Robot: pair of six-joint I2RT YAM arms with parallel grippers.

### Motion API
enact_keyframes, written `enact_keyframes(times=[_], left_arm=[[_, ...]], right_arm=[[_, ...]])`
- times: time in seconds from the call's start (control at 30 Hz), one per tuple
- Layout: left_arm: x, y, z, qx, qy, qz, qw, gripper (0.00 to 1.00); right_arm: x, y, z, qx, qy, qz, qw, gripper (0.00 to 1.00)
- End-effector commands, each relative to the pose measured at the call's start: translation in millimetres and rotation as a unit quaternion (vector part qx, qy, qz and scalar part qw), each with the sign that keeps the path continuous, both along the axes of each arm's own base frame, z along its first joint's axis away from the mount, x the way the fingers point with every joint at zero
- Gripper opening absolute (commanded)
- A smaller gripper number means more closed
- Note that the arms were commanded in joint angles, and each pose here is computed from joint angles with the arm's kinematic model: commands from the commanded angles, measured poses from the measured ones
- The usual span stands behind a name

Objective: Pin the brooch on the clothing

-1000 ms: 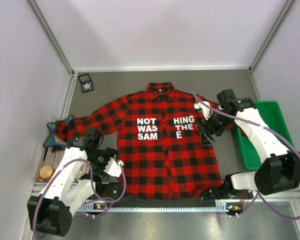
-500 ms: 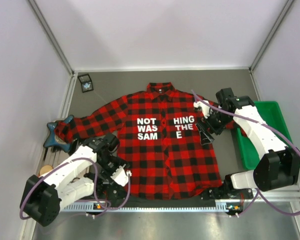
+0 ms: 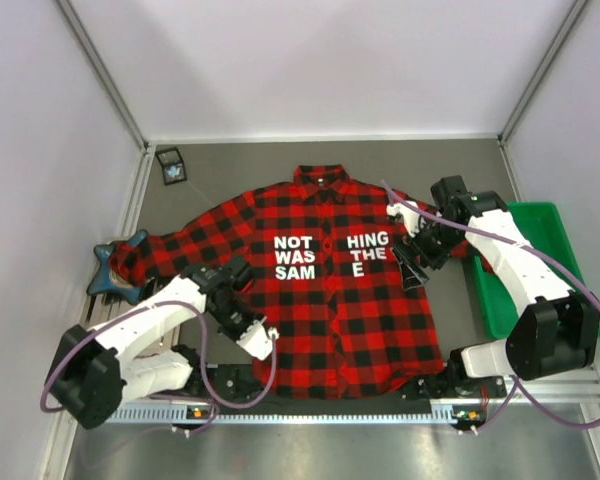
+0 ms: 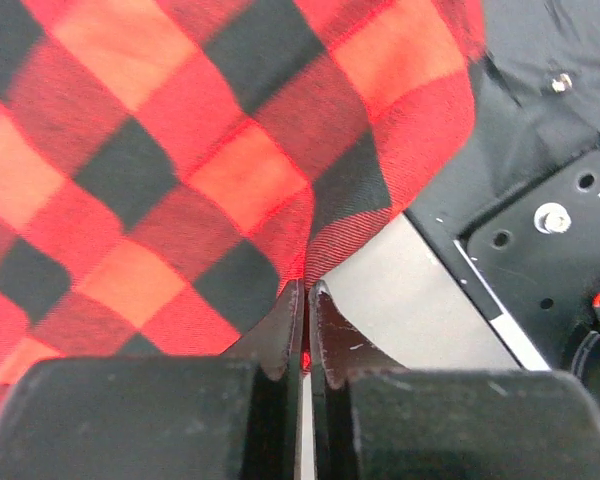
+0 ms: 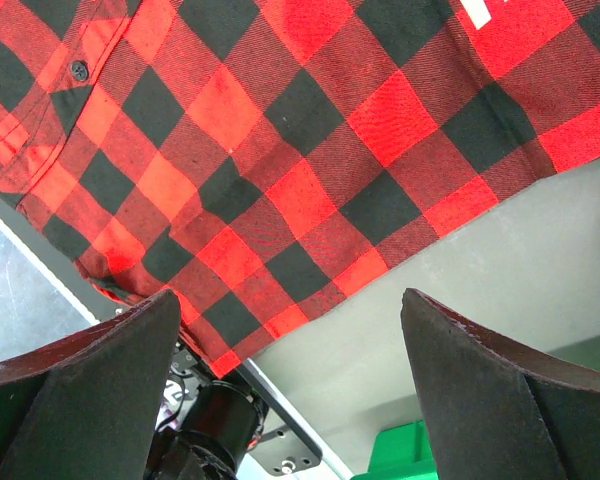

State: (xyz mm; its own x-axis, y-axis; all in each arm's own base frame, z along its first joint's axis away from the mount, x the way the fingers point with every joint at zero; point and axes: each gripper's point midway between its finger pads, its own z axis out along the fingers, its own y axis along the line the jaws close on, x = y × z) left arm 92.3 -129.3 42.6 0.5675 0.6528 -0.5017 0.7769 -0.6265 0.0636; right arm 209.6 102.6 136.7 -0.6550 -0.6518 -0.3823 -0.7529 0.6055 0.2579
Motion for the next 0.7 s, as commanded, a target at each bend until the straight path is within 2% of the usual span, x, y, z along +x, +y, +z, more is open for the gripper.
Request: enact_keyframes(times=[0.0, 0.07, 0.1, 0.13, 0.2, 0.23, 0.27, 0.3, 0.37, 0.43, 0.47, 0.5, 0.53, 0.67], left_arm=[[3, -39, 26, -0.022, 0.079, 0.037, 0.996, 0.00], [20, -60, 33, -0.025, 0.086, 0.062, 0.994, 0.00], [25, -65, 24, 0.005, 0.119, 0.106, 0.987, 0.00], [38, -80, 31, -0.005, 0.116, 0.114, 0.987, 0.01], [42, -93, 23, 0.026, 0.165, 0.151, 0.974, 0.05], [55, -108, 31, 0.015, 0.170, 0.170, 0.970, 0.12], [63, -117, 32, 0.012, 0.176, 0.187, 0.966, 0.15], [66, -122, 27, 0.026, 0.198, 0.213, 0.956, 0.22], [85, -136, 31, 0.012, 0.187, 0.245, 0.951, 0.35], [89, -134, 35, 0.003, 0.185, 0.265, 0.946, 0.40], [93, -130, 38, -0.005, 0.185, 0.278, 0.943, 0.48], [95, -125, 47, -0.018, 0.175, 0.280, 0.944, 0.52], [94, -119, 48, -0.019, 0.172, 0.281, 0.944, 0.54], [100, -87, 75, -0.090, 0.178, 0.295, 0.935, 0.62]], right_arm=[[9, 6, 9, 0.008, -0.020, 0.011, 1.000, 0.90], [10, 7, 8, 0.009, -0.017, 0.012, 1.000, 0.90], [10, 7, 8, 0.008, -0.018, 0.013, 1.000, 0.90], [10, 7, 7, 0.008, -0.016, 0.012, 1.000, 0.90], [9, 6, 6, 0.005, -0.014, 0.012, 1.000, 0.90], [9, 5, 5, 0.003, -0.013, 0.012, 1.000, 0.90], [9, 5, 5, 0.003, -0.013, 0.012, 1.000, 0.90], [9, 4, 4, 0.001, -0.013, 0.012, 1.000, 0.90], [9, 4, 4, 0.000, -0.013, 0.012, 1.000, 0.90], [8, 2, 4, -0.003, -0.015, 0.011, 1.000, 0.90], [8, 1, 3, -0.005, -0.016, 0.011, 1.000, 0.90], [7, 1, 3, -0.005, -0.017, 0.013, 1.000, 0.90], [7, 0, 3, -0.006, -0.017, 0.014, 1.000, 0.90], [5, -1, 2, -0.005, -0.018, 0.014, 1.000, 0.90]])
